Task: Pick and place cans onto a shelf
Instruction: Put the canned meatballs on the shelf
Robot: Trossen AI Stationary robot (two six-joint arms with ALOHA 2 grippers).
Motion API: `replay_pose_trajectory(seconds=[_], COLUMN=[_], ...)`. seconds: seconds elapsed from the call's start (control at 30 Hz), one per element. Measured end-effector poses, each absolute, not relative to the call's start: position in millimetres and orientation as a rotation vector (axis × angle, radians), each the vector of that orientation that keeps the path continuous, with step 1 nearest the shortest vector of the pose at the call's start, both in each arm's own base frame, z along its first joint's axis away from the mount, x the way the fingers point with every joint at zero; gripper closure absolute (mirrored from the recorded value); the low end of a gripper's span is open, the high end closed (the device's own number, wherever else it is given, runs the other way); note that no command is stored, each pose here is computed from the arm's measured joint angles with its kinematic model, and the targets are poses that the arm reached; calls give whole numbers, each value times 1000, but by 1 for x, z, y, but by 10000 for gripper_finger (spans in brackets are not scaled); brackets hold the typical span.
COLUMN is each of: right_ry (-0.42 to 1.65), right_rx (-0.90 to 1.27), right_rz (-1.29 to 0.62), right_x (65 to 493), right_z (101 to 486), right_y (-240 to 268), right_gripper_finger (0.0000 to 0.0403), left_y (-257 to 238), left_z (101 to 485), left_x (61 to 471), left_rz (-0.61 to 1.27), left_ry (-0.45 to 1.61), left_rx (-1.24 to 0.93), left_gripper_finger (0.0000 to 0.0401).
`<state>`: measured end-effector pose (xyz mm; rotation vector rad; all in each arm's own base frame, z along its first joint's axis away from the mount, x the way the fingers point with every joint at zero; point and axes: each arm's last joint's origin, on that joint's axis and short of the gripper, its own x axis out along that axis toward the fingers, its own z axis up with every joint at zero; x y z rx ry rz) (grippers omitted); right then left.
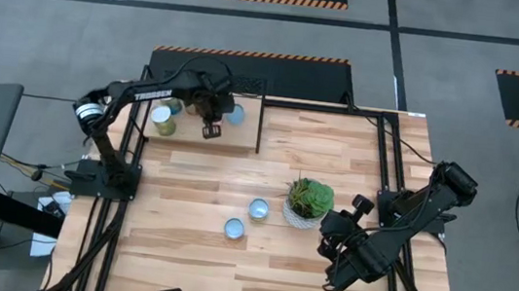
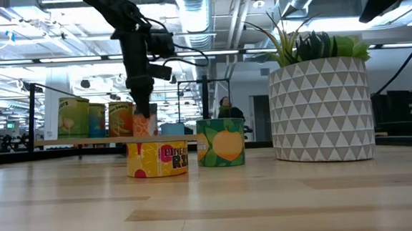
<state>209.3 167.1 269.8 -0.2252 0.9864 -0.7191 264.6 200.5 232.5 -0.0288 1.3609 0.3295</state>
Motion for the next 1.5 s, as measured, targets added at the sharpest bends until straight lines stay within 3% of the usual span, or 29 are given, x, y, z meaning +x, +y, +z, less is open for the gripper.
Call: replay_pose_trajectory(seconds=[0.37,1.03,1.5], right_ry=[987,986,985], right_rx=[-225,-223,-221], right_rz=[-720,-719,-719], right_x=[209,209,210], right_z=[270,270,270], right_y=[167,167,167], right_gripper_finger=[375,375,375], left_y=[215,228,229], left_z=[248,232,232], left_x=[276,273,274], left_rz=[351,366,375], left_ry=[1337,1369,1359], left_rx=[39,-28,-21], left_gripper_finger=[401,401,375])
